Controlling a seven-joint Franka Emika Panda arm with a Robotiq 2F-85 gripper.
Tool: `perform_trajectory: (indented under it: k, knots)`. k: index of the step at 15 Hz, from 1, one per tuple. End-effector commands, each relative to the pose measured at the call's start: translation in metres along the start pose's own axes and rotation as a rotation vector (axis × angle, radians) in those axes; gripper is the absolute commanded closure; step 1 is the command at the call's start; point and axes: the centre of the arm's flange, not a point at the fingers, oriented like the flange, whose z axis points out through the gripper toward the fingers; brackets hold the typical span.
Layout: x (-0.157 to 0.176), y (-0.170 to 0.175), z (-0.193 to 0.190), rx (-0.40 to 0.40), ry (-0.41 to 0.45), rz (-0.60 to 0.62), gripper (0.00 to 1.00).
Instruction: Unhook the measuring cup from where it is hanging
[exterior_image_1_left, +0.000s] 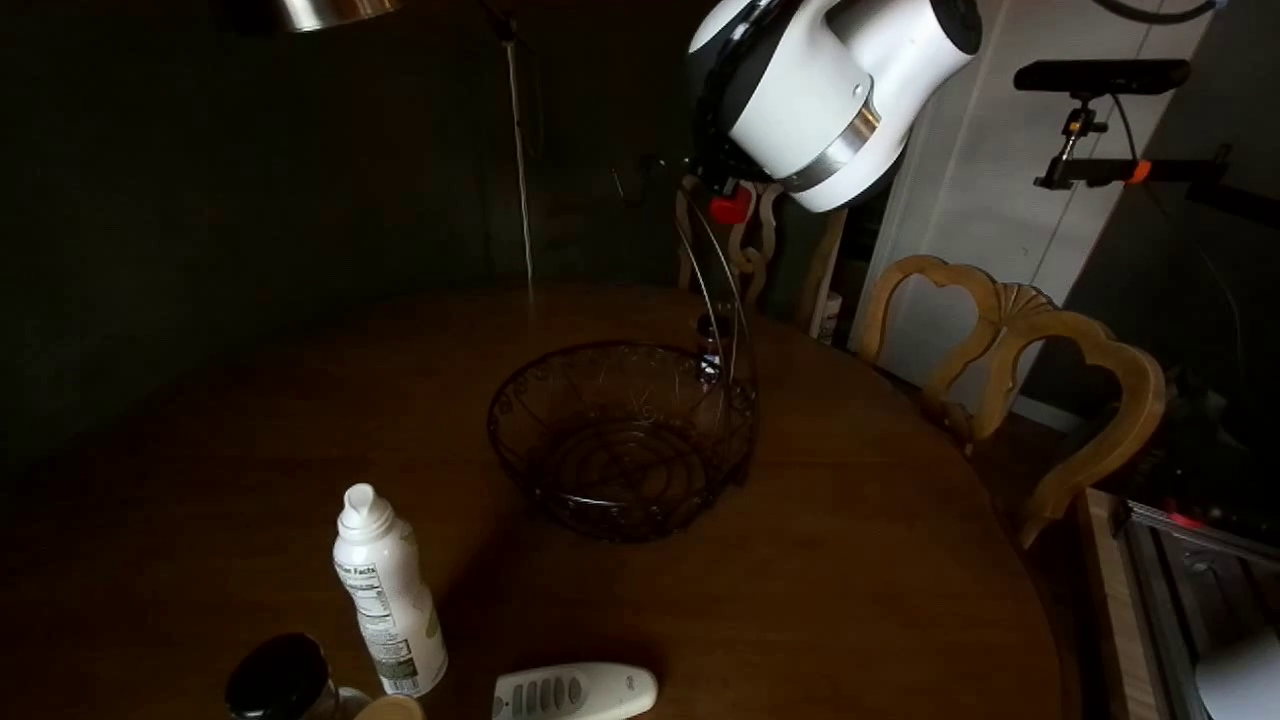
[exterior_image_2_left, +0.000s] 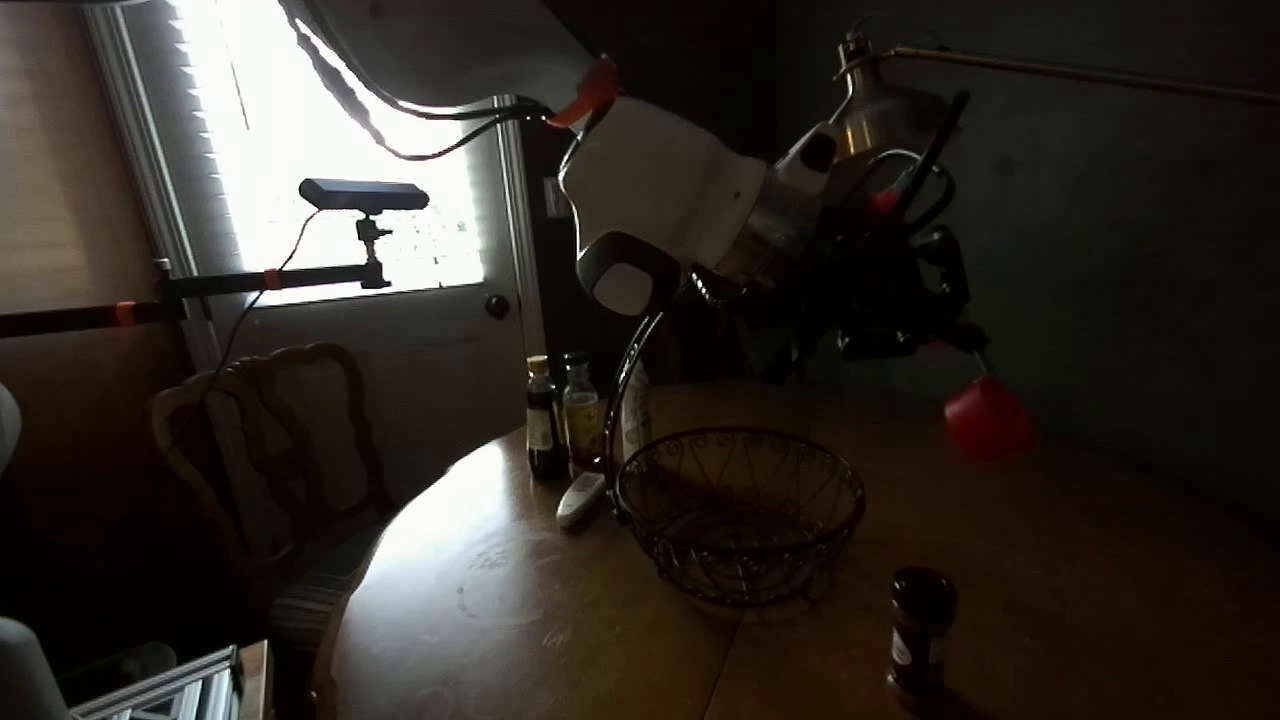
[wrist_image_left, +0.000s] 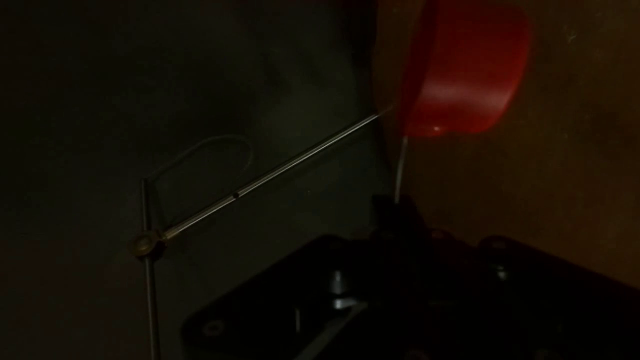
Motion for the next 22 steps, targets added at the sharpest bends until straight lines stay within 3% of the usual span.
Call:
perform_trajectory:
  k: [1, 9, 17, 22]
  knots:
    - [-0.009, 0.021, 0.019, -0.009, 0.029, 0.01, 0.99]
    - [-0.037, 0.04, 0.065, -0.094, -0.056, 0.101, 0.99]
    - [-0.07, 0.001, 0.125, -0.188, -0.243, 0.147, 0.99]
    - [-0.086, -0.029, 0.16, -0.163, -0.275, 0.192, 0.99]
